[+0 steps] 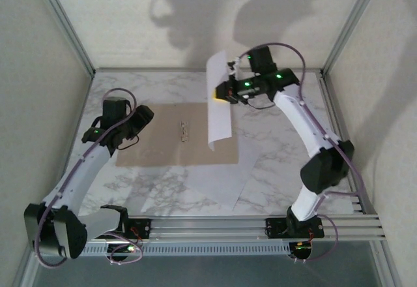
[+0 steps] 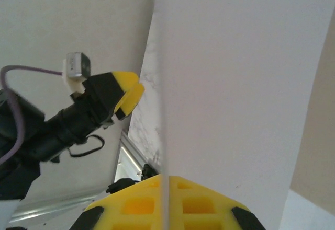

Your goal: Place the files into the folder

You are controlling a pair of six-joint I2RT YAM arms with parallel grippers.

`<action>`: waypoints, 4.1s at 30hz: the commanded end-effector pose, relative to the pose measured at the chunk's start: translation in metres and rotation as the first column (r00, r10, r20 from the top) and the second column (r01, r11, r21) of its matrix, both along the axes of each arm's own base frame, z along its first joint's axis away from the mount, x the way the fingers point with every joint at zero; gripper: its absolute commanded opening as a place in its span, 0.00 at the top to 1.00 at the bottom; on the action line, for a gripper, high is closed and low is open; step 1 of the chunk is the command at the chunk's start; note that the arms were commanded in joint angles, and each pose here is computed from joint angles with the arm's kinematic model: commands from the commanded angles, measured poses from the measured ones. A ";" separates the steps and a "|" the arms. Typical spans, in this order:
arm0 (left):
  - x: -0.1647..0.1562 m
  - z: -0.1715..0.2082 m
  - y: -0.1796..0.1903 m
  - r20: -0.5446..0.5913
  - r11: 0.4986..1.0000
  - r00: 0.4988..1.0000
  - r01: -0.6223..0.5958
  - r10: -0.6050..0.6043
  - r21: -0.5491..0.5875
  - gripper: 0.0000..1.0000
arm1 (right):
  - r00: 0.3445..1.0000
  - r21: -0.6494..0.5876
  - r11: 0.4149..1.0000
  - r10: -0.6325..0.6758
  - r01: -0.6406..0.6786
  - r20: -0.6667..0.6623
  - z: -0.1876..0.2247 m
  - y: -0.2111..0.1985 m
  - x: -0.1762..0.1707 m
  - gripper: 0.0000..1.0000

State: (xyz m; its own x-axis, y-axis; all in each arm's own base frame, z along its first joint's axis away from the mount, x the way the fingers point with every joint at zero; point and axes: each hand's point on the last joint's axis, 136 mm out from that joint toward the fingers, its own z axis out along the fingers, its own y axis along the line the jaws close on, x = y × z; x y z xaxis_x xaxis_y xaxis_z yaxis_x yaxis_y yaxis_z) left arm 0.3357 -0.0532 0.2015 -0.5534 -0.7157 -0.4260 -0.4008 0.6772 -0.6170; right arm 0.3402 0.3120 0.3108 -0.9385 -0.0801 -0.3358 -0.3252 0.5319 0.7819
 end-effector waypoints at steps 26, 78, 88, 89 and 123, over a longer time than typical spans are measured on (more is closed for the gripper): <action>-0.024 0.004 0.069 -0.059 0.966 0.991 -0.102 0.120 0.239 0.25 | 0.886 -0.472 0.871 0.322 -0.138 0.334 -0.162 0.110 0.083 1.00; -0.016 -0.082 0.081 -0.207 0.978 0.966 -0.122 0.156 0.166 0.23 | 0.811 -0.223 0.942 0.330 -0.250 0.484 -0.152 0.126 0.056 1.00; -0.017 -0.083 0.082 -0.208 0.978 0.965 -0.126 0.159 0.163 0.22 | 0.845 -0.140 0.958 0.286 -0.249 0.452 -0.164 0.134 0.052 1.00; -0.017 -0.083 0.083 -0.207 0.978 0.965 -0.128 0.161 0.163 0.22 | 0.847 -0.136 0.959 0.284 -0.250 0.450 -0.166 0.135 0.051 1.00; -0.023 -0.097 0.082 -0.234 0.982 0.960 -0.119 0.151 0.146 0.22 | 0.840 -0.072 0.935 0.344 -0.346 0.420 -0.209 0.159 0.040 1.00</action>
